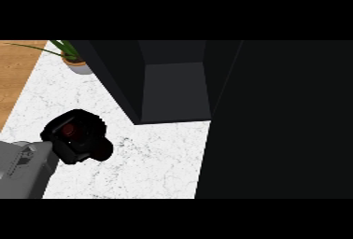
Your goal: Pick up the wine, place it into the cabinet and close the cabinet
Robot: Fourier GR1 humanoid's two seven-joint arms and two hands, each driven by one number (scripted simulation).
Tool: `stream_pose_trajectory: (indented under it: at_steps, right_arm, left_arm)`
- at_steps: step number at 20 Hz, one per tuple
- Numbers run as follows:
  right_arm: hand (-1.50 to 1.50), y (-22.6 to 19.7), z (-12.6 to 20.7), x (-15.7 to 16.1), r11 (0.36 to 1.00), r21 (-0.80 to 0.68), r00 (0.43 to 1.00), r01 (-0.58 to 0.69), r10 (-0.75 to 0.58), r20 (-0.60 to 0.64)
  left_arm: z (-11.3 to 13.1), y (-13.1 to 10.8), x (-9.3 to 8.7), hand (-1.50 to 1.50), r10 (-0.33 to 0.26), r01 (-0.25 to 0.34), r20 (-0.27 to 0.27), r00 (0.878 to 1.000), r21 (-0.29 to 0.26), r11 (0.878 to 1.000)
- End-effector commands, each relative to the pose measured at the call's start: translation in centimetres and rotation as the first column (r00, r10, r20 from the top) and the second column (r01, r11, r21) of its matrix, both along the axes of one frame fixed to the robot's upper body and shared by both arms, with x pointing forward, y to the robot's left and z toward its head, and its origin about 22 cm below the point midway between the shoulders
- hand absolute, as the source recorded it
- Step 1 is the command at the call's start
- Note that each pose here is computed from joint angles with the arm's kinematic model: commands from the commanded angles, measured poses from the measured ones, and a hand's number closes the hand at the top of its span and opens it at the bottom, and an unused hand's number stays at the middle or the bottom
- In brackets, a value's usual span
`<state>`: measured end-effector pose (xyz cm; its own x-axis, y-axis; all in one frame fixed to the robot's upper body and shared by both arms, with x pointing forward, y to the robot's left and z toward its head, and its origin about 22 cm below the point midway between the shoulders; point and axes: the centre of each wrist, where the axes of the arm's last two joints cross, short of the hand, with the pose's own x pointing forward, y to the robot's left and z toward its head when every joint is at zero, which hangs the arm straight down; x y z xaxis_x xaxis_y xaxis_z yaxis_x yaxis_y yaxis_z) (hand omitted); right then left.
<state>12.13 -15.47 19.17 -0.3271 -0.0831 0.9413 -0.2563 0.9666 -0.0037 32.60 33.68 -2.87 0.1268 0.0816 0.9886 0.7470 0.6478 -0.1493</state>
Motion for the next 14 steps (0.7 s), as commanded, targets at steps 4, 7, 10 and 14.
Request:
stream_pose_trajectory:
  at_steps: [4,7,10,14]
  right_arm:
    - [-1.50,-1.1,0.9,-1.4,0.999,0.028,0.999,0.044,-0.045,0.024]
    - [-1.50,-1.4,1.1,-2.0,0.999,0.022,0.999,0.033,-0.033,0.038]
    - [-1.50,-1.0,0.9,-1.9,0.998,0.029,0.999,0.048,-0.048,0.023]
    - [-1.50,-2.2,1.8,-3.6,0.999,0.027,0.999,0.046,-0.047,0.018]
  left_arm:
    - [-4.9,1.5,-6.1,1.50,0.536,-0.531,0.050,0.842,-0.087,0.843]
    - [-6.9,-0.8,-8.5,1.50,0.678,-0.670,0.078,0.731,-0.110,0.735]
    - [-7.7,-3.2,-9.9,1.50,0.647,-0.634,0.102,0.756,-0.138,0.761]
    - [-7.5,-6.5,-9.5,1.50,0.615,-0.595,0.073,0.785,-0.184,0.782]
